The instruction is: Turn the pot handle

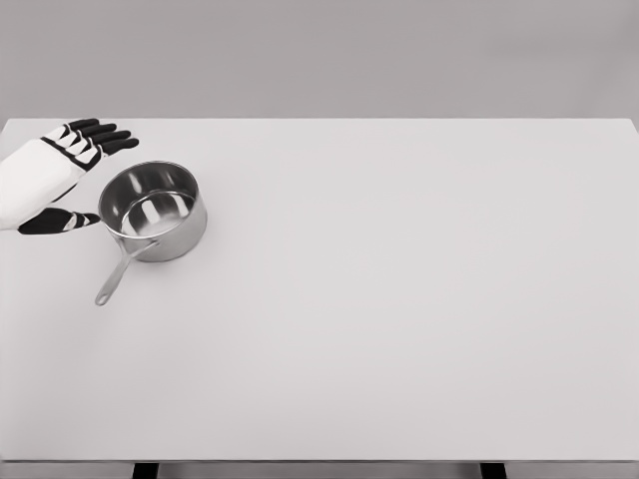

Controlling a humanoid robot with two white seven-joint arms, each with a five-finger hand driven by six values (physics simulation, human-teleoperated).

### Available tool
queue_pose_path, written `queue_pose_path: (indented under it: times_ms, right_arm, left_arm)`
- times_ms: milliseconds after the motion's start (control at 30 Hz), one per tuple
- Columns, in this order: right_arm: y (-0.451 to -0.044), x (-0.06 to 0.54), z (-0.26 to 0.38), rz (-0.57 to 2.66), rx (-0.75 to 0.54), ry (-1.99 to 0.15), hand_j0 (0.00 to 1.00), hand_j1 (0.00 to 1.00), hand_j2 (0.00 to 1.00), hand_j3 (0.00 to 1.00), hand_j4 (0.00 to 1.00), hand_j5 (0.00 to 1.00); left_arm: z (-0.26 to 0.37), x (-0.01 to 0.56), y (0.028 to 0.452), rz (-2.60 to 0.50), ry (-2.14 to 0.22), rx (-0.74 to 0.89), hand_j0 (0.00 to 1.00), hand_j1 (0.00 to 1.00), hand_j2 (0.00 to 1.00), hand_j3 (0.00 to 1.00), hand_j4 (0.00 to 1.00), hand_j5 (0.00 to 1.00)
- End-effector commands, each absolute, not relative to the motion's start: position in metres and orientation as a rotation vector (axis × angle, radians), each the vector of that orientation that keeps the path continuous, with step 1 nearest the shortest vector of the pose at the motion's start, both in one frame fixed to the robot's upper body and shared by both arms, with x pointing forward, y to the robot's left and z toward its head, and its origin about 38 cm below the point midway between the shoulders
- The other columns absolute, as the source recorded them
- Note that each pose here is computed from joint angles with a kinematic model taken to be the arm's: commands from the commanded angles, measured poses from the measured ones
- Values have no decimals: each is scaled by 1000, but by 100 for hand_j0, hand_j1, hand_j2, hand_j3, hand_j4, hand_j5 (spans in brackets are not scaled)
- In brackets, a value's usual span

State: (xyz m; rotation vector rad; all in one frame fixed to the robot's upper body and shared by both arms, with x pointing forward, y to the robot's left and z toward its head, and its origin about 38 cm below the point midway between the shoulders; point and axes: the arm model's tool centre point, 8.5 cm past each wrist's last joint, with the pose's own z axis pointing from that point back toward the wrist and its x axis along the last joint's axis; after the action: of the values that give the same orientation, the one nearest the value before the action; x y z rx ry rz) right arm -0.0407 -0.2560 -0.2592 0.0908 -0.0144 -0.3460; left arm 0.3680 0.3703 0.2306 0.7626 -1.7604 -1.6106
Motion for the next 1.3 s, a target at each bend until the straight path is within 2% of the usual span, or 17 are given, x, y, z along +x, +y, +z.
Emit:
queue_pose_path:
  times_ms: [0,300,467,633,833,1267]
  right_arm:
    - [-256,-41,-259,-346,91,-15,100,100,100,100,100,100]
    - [-256,-41,-259,-346,91,-14,100,100,100,100,100,100]
    - [-256,-41,-259,-346,91,-14,100,100,100,100,100,100]
    - [-256,-41,-259,-346,91,-14,100,100,100,100,100,100]
    - [-256,-41,-259,-346,91,-14,100,100,100,100,100,100]
    - [-256,-41,-259,-346,91,-15,100,100,100,100,100,100]
  left_arm:
    - [232,368,371,-1609,-1763,761,100,100,100,100,100,100]
    - [235,350,347,-1696,-1800,716,100,100,100,100,100,100]
    - [237,344,315,-1876,-1796,432,100,100,100,100,100,100]
    - [233,347,293,-1929,-1807,322,100,100,100,100,100,100]
    - [222,343,286,-1966,-1780,285,100,100,100,100,100,100]
    - [205,346,277,-2144,-1691,429,100,100,100,100,100,100]
